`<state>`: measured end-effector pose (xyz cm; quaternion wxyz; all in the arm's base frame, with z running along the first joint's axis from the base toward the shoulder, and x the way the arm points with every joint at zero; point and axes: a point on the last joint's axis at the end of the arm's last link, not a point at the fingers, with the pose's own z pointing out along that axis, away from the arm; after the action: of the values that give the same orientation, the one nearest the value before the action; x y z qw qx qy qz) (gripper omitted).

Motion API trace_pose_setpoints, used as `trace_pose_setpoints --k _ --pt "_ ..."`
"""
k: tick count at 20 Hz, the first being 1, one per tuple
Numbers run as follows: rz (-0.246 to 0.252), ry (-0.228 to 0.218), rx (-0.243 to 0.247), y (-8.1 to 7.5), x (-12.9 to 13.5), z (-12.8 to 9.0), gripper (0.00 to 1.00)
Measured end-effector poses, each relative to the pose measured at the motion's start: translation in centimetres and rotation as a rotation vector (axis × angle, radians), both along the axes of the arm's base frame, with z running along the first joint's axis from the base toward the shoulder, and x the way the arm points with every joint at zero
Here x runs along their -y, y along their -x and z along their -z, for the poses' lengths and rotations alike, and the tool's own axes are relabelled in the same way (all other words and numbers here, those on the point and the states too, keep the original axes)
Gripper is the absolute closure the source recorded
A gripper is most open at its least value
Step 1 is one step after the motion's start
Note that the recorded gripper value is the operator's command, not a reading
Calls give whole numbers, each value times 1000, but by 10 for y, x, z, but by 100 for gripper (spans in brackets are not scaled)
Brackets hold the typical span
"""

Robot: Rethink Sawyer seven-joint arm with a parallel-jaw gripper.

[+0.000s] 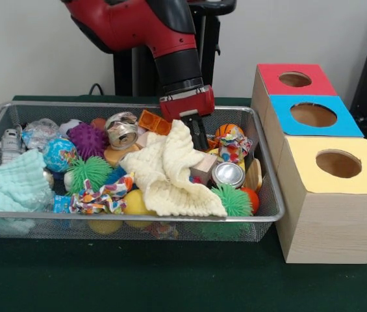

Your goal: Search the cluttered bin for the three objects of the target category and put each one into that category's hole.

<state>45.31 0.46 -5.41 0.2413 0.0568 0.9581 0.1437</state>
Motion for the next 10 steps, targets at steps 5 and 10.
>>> trace_pose_setpoints --k 5,10 --pt "-37 -13 36 4 2 1 100" --pt "-63 -17 51 6 6 0 100"
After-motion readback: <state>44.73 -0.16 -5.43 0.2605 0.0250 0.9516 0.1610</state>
